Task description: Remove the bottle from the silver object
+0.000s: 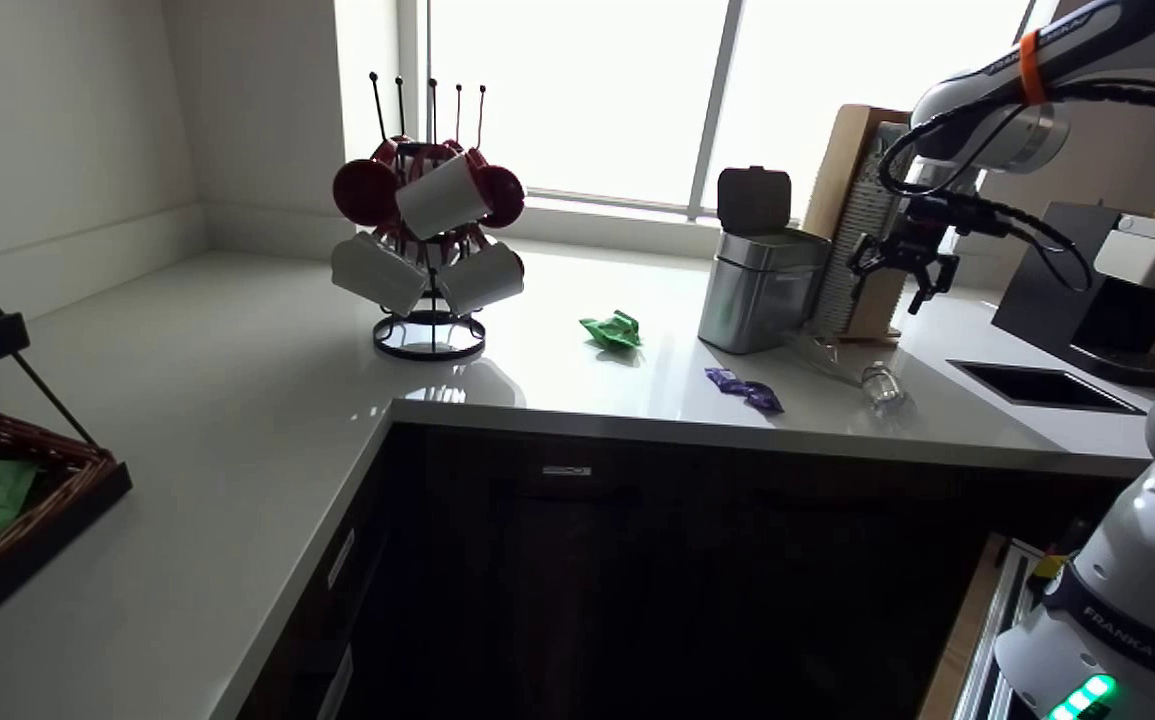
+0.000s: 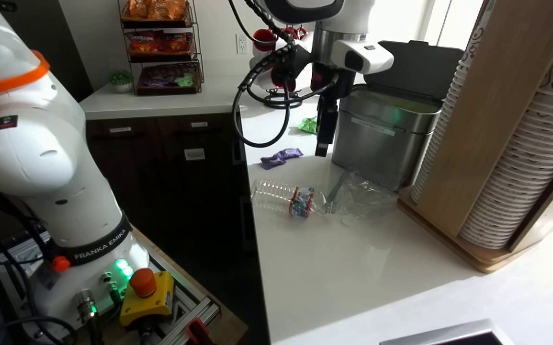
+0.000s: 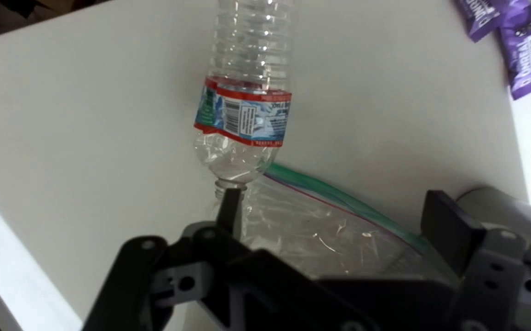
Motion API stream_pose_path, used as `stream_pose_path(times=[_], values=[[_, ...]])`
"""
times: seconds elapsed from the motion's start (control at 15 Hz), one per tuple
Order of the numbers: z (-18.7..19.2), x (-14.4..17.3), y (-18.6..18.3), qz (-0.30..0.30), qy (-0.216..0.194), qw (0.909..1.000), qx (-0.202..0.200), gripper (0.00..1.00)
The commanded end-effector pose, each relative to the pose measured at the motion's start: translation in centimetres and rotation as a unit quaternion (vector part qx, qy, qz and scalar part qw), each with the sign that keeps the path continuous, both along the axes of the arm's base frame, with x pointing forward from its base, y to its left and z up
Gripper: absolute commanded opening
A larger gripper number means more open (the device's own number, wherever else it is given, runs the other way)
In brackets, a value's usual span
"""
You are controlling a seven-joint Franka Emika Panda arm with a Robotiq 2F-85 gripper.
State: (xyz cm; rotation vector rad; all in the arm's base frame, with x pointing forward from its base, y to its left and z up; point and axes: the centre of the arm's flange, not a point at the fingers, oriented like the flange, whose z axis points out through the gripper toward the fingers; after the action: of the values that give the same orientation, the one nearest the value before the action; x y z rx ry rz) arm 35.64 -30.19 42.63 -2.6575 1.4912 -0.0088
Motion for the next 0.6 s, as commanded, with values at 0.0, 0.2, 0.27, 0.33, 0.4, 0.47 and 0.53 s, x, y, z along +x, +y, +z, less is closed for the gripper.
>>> stream_pose_path(times=[0.0, 0.2, 0.27, 0.33, 0.4, 0.47, 0.53], values=[[2.6, -3.6, 0.1, 0.035, -0.018, 0.9988, 0.028, 1.0], [4.3, -6.0, -0.2, 0.059, -0.014, 0.9975, 0.036, 1.0], [5.0, -6.9, -0.2, 0.067, -0.016, 0.9969, 0.039, 1.0], [5.5, -7.5, -0.3, 0.074, -0.016, 0.9963, 0.042, 1.0], [6.1, -8.2, -0.3, 0.078, -0.017, 0.9959, 0.042, 1.0], [6.5, -8.6, -0.2, 0.081, -0.02, 0.9957, 0.04, 1.0], [7.1, -8.9, -0.2, 0.072, -0.027, 0.9963, 0.039, 1.0]])
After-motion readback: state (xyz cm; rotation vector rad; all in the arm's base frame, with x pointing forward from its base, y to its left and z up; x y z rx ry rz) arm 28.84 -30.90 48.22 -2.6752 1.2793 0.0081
